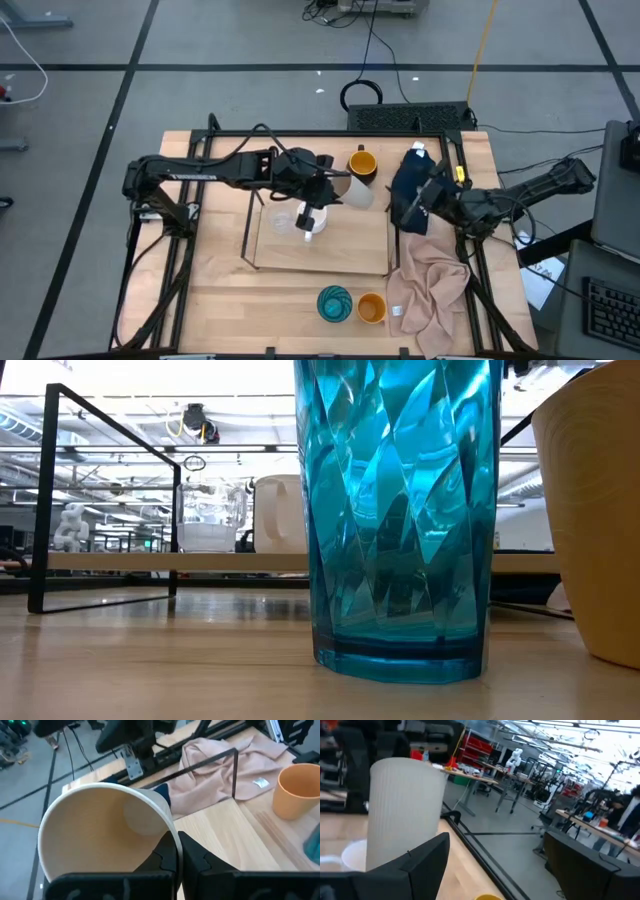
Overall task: Stack small to large cups/mugs on shelf
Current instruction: Put the white cup on the shelf
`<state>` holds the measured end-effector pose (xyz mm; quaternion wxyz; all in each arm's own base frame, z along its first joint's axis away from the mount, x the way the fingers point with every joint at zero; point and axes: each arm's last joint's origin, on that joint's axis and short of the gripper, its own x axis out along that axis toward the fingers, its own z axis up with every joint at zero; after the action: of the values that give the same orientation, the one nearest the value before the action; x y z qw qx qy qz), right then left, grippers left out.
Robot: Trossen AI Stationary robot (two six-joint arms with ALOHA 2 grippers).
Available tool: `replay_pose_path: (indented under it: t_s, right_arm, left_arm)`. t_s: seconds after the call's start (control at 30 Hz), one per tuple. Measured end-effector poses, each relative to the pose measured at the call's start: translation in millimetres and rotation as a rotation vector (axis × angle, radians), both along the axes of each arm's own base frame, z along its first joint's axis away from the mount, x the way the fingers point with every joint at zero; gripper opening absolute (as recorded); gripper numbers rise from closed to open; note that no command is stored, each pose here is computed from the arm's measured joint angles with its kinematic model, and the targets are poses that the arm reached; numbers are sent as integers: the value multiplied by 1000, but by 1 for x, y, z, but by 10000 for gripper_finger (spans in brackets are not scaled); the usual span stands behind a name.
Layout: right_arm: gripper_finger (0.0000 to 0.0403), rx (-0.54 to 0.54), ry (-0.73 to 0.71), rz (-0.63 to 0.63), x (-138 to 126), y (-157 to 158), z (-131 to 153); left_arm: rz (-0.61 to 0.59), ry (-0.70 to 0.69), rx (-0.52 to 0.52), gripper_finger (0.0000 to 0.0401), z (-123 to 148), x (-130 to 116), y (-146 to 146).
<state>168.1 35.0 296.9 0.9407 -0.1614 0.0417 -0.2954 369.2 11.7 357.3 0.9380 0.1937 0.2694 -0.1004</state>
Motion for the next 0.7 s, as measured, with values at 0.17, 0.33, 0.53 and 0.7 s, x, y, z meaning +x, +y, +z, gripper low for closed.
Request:
replay_pose_path:
  t_s: [0.17,0.33,0.53,0.7]
  right_arm:
    - [313,-17,6,-35,-2,-1,1]
    - [313,-18,8,-49,-2,-2,1]
    - [313,-18,5,-53,-2,-2,2]
    - [313,-44,24,-90,-3,-3,2]
  left_arm:
    - [4,37,-9,0,-8,8,2]
    - [7,125,-16,0,-15,25,5]
    - [44,335,8,0,-37,46,7]
    - [22,386,18,0,-45,58,3]
